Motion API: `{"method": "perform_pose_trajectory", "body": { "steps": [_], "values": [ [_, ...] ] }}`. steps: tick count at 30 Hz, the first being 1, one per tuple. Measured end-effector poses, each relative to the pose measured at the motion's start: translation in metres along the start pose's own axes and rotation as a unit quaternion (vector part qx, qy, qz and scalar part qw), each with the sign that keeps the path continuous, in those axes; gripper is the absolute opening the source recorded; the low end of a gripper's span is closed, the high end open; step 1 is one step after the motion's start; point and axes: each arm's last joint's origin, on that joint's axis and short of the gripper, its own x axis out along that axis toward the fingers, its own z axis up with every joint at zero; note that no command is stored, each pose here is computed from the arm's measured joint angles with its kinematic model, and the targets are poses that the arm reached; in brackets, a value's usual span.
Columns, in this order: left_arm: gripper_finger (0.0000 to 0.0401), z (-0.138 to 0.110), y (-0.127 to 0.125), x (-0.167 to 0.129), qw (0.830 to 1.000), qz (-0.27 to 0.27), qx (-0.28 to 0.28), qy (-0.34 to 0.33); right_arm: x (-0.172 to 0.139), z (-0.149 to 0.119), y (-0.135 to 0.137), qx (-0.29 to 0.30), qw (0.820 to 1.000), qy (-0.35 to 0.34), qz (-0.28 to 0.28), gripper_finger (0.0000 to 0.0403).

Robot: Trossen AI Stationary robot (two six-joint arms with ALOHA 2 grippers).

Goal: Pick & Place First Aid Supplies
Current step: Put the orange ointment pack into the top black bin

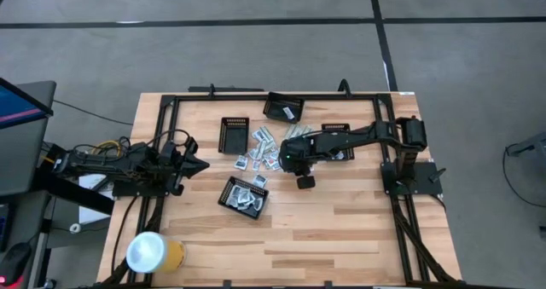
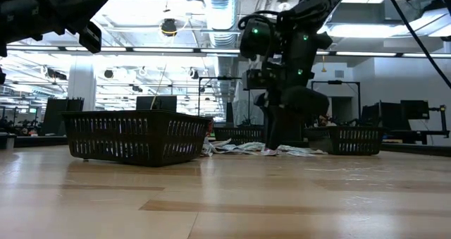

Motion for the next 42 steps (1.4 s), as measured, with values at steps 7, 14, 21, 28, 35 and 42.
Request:
{"method": "perform_pose_trajectory", "body": {
  "steps": [7, 14, 21, 28, 35, 42],
  "values": [
    [0.0008, 0.0, 0.0, 0.0, 1.0, 0.0, 0.0, 0.0, 0.0, 0.001, -0.001, 0.001, 1.0, -0.004, -0.001, 0.0082],
    [0.0008, 0.0, 0.0, 0.0, 1.0, 0.0, 0.0, 0.0, 0.004, -0.004, 0.001, 0.0, 1.0, 0.0, 0.0, 0.0082],
    [0.0008, 0.0, 0.0, 0.0, 1.0, 0.0, 0.0, 0.0, 0.016, -0.02, 0.006, 0.006, 1.0, -0.011, -0.003, 0.0082],
    [0.0008, 0.0, 0.0, 0.0, 1.0, 0.0, 0.0, 0.0, 0.021, -0.026, 0.008, 0.01, 1.0, -0.008, -0.002, 0.004],
    [0.0008, 0.0, 0.0, 0.0, 1.0, 0.0, 0.0, 0.0, 0.022, -0.027, 0.009, 0.01, 1.0, -0.008, -0.002, 0.0009],
    [0.0008, 0.0, 0.0, 0.0, 1.0, 0.0, 0.0, 0.0, 0.023, -0.027, 0.009, 0.01, 1.0, -0.01, -0.003, 0.0001]
  ]
}}
